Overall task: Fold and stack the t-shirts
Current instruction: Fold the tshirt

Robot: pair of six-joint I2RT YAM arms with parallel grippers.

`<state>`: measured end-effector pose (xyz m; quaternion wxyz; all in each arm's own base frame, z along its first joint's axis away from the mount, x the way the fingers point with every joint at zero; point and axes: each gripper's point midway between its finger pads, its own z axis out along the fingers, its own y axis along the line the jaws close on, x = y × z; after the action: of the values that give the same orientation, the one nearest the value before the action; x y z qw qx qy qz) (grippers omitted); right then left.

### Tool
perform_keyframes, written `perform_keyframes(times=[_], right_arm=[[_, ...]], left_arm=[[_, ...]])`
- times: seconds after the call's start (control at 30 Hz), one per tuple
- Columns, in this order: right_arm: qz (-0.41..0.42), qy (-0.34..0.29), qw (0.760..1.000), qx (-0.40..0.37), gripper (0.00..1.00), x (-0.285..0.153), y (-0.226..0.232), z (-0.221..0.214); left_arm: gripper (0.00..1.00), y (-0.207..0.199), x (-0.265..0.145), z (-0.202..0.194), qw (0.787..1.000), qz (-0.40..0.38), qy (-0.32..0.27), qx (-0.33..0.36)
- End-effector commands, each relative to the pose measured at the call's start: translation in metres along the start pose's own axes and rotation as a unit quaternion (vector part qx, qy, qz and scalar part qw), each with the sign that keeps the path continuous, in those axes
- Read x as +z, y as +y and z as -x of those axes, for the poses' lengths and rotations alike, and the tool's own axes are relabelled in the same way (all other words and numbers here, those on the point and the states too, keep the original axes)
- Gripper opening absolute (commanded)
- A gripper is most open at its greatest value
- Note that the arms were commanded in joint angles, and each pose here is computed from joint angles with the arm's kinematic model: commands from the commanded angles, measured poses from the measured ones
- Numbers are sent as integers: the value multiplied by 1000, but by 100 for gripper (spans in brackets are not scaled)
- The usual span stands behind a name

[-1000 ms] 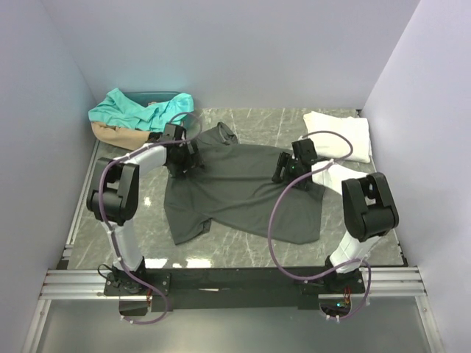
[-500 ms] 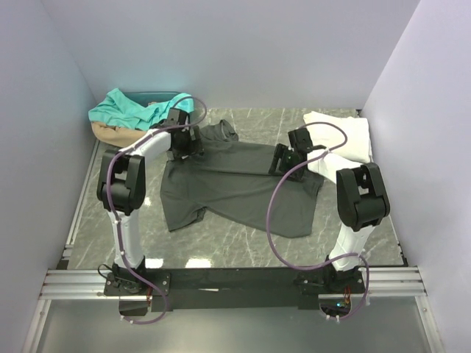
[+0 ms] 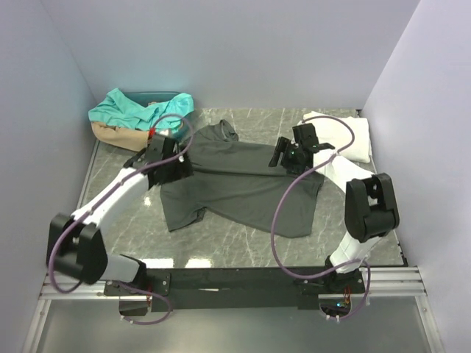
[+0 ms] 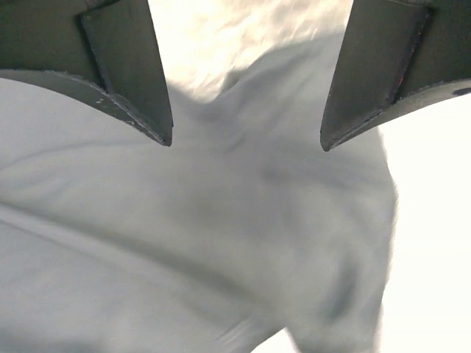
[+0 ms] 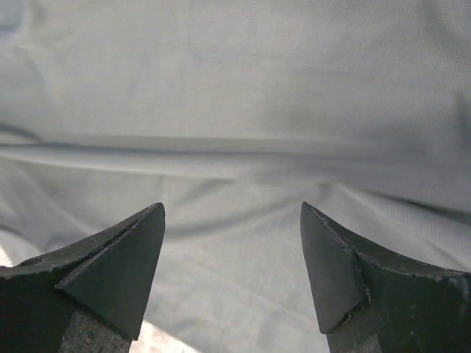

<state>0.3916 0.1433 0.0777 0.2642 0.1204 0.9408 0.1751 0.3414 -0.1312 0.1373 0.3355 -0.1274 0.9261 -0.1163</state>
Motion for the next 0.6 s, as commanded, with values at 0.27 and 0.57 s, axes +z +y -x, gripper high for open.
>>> perform_keyframes(times=[0.27, 0.57], right_arm=[[21, -20, 1000, -4, 81, -38, 3, -13], [20, -18, 1000, -9, 81, -52, -2, -24]], left_arm=[[65, 74, -32, -118, 983, 97, 95, -123], [51, 84, -23, -157, 970, 110, 142, -162]])
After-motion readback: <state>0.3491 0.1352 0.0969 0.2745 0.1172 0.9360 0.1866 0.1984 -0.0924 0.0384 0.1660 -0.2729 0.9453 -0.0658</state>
